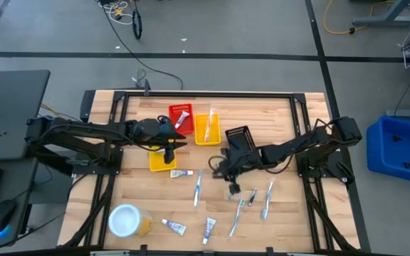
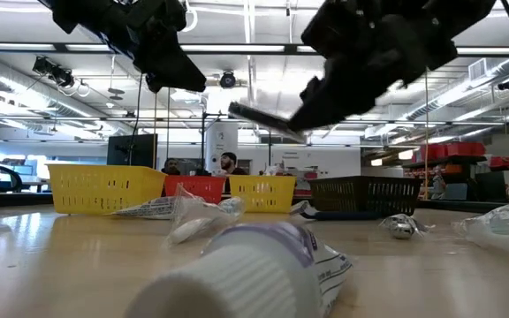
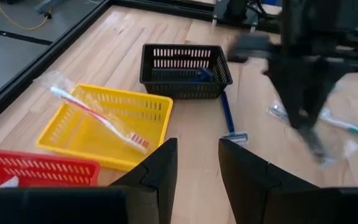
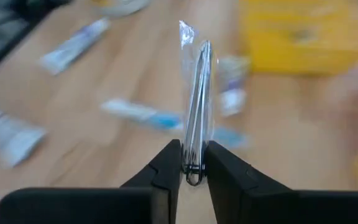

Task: Pick & Place Travel size toiletries
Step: Put the nail cutter into the left yellow bin

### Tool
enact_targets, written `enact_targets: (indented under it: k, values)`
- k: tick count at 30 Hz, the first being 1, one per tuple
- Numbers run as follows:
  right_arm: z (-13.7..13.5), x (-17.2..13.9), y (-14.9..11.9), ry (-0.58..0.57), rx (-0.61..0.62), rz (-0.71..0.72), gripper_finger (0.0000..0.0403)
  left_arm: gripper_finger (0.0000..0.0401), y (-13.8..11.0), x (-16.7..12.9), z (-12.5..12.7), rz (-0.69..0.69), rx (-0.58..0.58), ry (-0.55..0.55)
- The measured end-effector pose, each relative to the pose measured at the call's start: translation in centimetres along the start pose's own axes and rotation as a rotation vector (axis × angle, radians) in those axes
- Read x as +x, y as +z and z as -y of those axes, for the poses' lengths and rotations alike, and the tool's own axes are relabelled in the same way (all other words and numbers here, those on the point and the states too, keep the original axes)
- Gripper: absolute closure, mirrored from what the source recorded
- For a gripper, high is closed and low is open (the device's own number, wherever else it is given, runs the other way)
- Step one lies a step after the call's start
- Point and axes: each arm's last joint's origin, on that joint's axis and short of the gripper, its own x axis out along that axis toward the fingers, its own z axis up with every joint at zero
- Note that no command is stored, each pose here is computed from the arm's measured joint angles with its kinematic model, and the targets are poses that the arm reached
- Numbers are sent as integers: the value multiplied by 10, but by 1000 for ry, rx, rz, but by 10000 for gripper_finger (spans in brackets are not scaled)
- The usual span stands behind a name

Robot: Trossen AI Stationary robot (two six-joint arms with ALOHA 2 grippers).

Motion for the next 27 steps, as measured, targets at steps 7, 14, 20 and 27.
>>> enact_targets:
  k: [7, 14, 20, 27]
  values:
    - [24, -5, 3, -158, 125, 28, 332, 276, -6, 17, 1, -36, 68, 5]
    - [44, -7, 4, -186, 342, 82, 332, 272, -15, 37, 8, -54, 284, -89]
    - [49, -8, 4, -135, 352, 85, 331, 246, -15, 49, 14, -3, 342, -121]
    - [50, -8, 6, -114, 308, 104, 329, 221, -15, 50, 14, 6, 349, -133]
